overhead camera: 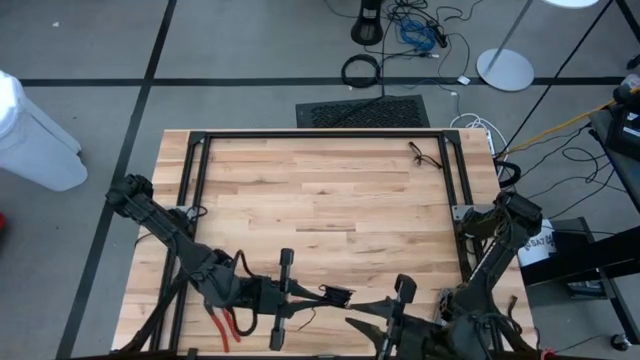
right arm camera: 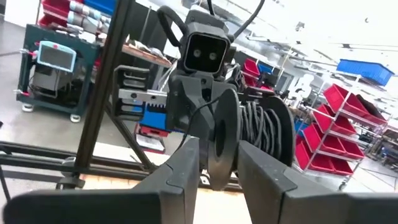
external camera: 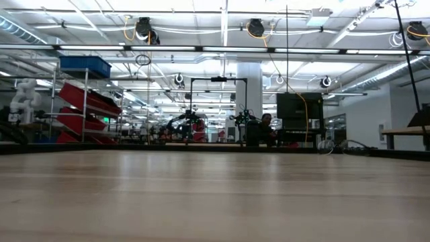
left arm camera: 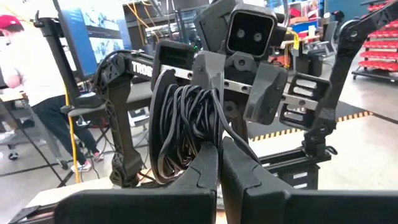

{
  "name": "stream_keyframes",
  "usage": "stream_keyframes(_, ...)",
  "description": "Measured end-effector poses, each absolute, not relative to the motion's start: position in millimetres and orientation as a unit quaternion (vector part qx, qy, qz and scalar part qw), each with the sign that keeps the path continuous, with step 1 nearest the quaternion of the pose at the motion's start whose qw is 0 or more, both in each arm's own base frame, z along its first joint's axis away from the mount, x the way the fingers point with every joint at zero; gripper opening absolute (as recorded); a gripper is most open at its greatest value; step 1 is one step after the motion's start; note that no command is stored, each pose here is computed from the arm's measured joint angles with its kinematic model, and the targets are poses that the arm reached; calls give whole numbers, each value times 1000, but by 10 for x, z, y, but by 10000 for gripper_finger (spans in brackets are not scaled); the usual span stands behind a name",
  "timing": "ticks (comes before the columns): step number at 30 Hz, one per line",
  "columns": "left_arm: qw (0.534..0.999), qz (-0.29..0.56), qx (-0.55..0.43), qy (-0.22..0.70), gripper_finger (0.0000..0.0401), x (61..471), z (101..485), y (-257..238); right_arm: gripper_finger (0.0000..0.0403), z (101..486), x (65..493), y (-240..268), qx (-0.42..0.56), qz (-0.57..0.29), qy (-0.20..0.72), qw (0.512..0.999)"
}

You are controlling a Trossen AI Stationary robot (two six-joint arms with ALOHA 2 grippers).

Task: Coil cords
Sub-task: Coil the black wire onto the black spool

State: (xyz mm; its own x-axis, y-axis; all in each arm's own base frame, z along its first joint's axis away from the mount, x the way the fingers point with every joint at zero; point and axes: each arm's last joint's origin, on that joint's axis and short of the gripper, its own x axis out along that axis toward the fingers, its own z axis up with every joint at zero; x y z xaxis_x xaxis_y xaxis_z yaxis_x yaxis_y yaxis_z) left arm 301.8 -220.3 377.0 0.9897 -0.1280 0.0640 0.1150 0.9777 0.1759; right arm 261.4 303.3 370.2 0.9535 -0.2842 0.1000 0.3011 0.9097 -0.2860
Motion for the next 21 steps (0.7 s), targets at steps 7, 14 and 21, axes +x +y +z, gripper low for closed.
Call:
stream_keyframes(7,994,-53,92,-29,2,3082,3723,-2166,109,3682,2674,2987,-157,-159,-21,975)
stream_keyframes(14,994,-54,93,-27,2,3086,3709,-2175,63,3665,2718,2954,-158,-162,-16,974)
stream_keyframes(21,994,-56,95,-25,3,3082,3704,-2182,6,3645,2732,2950,-158,-156,-13,975)
